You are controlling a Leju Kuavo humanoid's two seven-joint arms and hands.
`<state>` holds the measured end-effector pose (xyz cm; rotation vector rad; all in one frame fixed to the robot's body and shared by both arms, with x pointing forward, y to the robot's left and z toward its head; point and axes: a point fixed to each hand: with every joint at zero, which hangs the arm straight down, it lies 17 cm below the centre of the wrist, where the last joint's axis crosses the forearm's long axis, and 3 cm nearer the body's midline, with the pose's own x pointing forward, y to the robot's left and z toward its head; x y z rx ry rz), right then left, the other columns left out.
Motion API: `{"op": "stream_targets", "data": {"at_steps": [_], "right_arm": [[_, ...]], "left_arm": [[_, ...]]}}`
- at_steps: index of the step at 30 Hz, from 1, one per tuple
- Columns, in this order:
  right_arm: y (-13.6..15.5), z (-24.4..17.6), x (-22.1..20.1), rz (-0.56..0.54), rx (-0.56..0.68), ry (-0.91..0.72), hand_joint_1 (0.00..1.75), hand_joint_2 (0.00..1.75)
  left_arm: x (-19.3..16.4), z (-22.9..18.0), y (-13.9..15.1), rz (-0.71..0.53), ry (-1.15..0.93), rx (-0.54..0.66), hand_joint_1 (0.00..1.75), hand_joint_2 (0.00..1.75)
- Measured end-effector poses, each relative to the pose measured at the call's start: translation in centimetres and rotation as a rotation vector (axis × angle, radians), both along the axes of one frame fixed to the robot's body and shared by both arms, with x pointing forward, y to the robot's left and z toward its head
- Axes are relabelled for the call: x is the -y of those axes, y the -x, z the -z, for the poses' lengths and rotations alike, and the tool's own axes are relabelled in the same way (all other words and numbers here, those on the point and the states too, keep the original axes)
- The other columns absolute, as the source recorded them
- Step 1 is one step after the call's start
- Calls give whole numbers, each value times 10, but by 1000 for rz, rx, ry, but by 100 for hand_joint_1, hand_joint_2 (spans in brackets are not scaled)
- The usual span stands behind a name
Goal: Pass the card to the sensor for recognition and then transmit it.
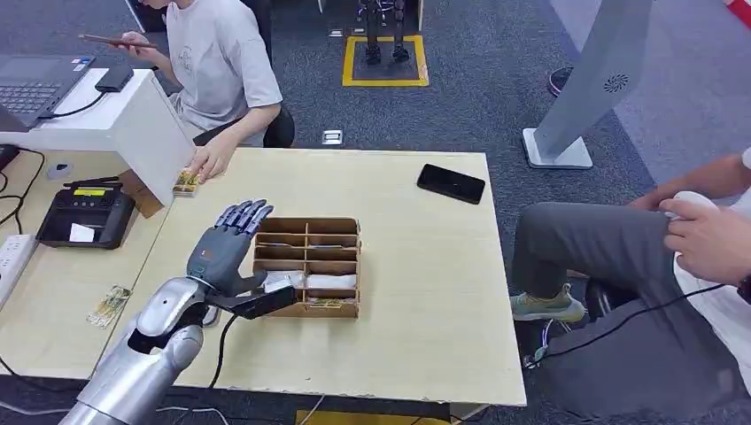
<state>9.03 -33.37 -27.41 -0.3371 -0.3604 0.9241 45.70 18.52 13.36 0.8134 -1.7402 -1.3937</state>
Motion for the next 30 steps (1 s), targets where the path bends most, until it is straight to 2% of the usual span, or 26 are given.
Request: {"op": "stream_targets", "data": {"at_steps": [10, 13, 15, 30], "right_arm": [[0, 0, 0, 0, 0, 0, 0, 0], [0, 0, 0, -1, -2, 1, 0, 0], [0, 0, -1, 0, -4, 3, 0, 0], [-3, 0, -3, -6, -1, 2, 0, 0]], "left_arm": [[0, 0, 0, 0, 1, 0, 0, 175], [14, 11, 10, 83, 85, -125, 0, 175], [19, 11, 14, 102, 130, -156, 0, 175], [20, 2, 14, 97, 158, -151, 0, 175]]}}
